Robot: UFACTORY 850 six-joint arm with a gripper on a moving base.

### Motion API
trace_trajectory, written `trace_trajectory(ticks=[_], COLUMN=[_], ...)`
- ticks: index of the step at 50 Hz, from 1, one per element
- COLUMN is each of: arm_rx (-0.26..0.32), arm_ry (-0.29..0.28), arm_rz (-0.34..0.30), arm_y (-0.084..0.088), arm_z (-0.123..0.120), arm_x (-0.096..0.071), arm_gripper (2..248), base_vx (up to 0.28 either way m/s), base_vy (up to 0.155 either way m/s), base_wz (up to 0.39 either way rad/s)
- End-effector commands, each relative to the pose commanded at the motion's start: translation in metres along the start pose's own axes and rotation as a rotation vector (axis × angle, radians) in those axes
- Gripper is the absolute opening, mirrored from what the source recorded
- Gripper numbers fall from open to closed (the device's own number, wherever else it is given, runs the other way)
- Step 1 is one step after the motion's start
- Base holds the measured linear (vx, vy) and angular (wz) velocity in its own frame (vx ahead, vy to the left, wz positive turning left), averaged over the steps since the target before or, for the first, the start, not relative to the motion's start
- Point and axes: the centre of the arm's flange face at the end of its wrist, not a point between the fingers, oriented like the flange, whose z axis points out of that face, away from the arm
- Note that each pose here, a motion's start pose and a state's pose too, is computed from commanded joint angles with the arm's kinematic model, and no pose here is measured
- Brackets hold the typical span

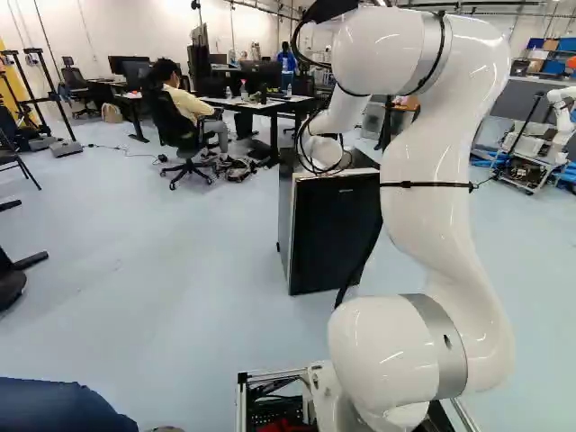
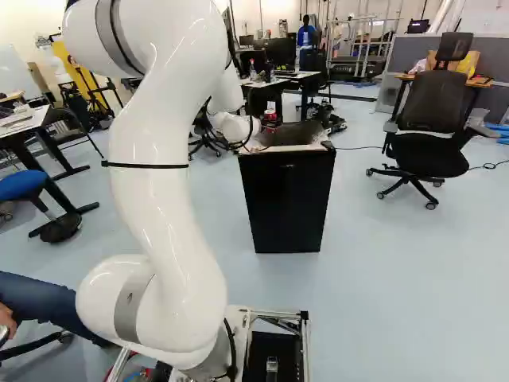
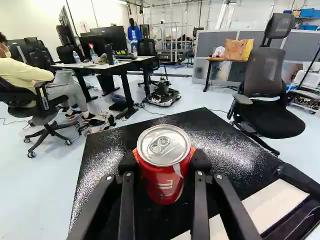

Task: Grab a drink from the fridge

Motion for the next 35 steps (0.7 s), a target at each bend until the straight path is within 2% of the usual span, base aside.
trace_trajectory(ticks=[19, 35], arm_rx=[0.001, 0.01], arm_ry=[0.0, -0.003], arm_rz=[-0.001, -0.005], arm_y=[0.0, 0.001], arm_z=[-0.002, -0.013], arm_x=[0.0, -0.001], arm_gripper=[99, 99], base_vx=[0.0, 0.0], base_vy=[0.0, 0.0], base_wz=[0.0, 0.0])
